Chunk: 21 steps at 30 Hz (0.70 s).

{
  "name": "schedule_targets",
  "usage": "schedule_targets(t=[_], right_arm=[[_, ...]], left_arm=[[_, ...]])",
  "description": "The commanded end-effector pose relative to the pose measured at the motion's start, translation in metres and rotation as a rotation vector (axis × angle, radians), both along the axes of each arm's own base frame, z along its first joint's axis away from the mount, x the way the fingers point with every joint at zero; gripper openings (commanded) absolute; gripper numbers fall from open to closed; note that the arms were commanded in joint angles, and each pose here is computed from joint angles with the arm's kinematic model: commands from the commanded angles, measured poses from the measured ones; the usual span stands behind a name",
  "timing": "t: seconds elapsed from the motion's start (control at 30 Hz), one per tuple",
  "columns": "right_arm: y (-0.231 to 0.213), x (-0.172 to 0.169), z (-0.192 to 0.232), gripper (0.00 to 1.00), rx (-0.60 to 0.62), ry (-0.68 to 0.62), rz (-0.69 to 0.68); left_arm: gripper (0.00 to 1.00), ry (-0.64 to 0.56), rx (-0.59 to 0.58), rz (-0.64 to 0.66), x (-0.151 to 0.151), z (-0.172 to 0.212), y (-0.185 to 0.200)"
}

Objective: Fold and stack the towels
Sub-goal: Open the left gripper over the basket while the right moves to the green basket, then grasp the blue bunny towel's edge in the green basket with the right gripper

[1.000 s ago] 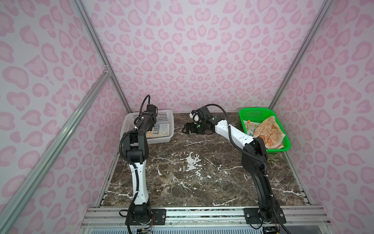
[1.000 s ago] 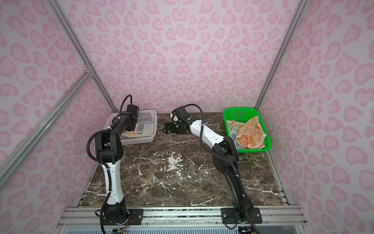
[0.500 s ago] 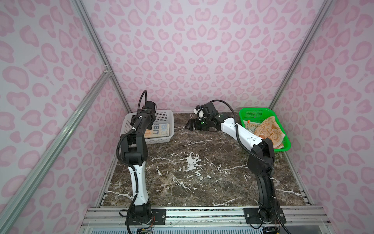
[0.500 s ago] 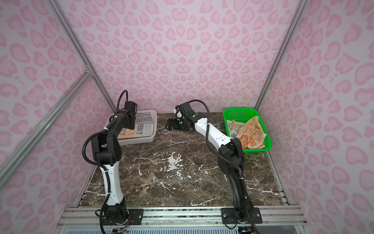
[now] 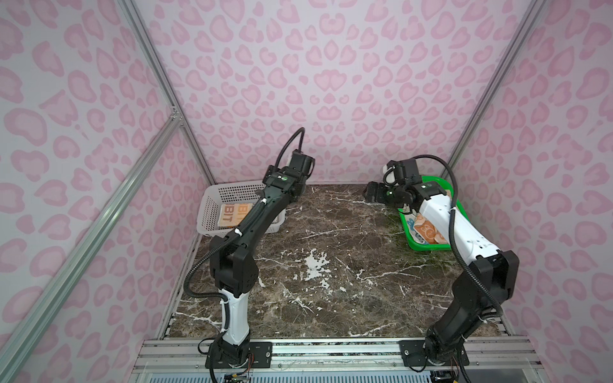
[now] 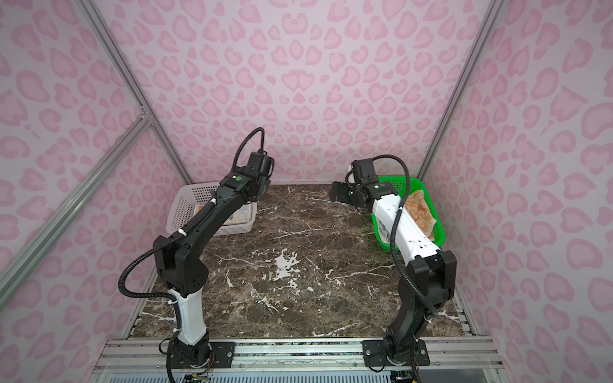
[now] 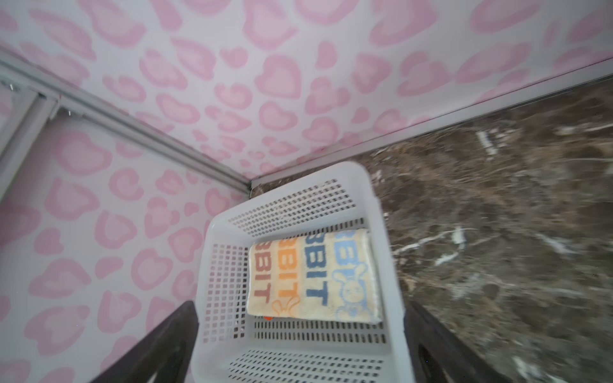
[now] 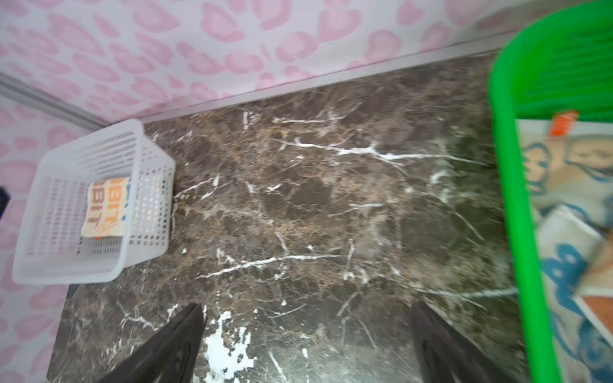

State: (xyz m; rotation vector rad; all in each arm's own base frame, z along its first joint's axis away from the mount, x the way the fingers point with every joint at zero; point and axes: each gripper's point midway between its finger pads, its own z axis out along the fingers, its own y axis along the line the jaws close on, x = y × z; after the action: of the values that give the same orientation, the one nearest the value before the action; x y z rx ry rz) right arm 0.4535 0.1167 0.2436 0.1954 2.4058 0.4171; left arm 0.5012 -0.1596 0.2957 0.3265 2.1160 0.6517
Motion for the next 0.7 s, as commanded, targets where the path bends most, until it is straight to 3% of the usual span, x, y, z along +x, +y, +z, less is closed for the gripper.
schedule_targets(t=[0.0, 0.17, 0.33, 0.53, 0.67], right_arm=[[-0.054, -0.002, -0.003, 0.98, -0.002, -0.005, -0.165], [-0.13, -0.024, -0.02, 0.98, -0.011, 0.031, -0.373], [-0.173, -0.058, -0.042, 0.98, 0.036, 0.062, -0.501], [-0.177, -0.09, -0.079, 0.95, 0.046, 0.161, -0.503], [-0.164, -0.103, -0.103, 0.85, 0.096, 0.206, -0.48]], left_arm=[[0.98, -0.085, 0.026, -0.106, -0.01, 0.024, -0.056], [0.98, -0.099, 0.004, -0.286, -0.037, 0.024, -0.146], [0.98, -0.082, -0.014, -0.437, -0.074, 0.008, -0.219], [0.98, -0.025, -0.136, -0.537, -0.107, -0.013, -0.269], [0.97, 0.019, -0.23, -0.57, -0.118, -0.018, -0.284]])
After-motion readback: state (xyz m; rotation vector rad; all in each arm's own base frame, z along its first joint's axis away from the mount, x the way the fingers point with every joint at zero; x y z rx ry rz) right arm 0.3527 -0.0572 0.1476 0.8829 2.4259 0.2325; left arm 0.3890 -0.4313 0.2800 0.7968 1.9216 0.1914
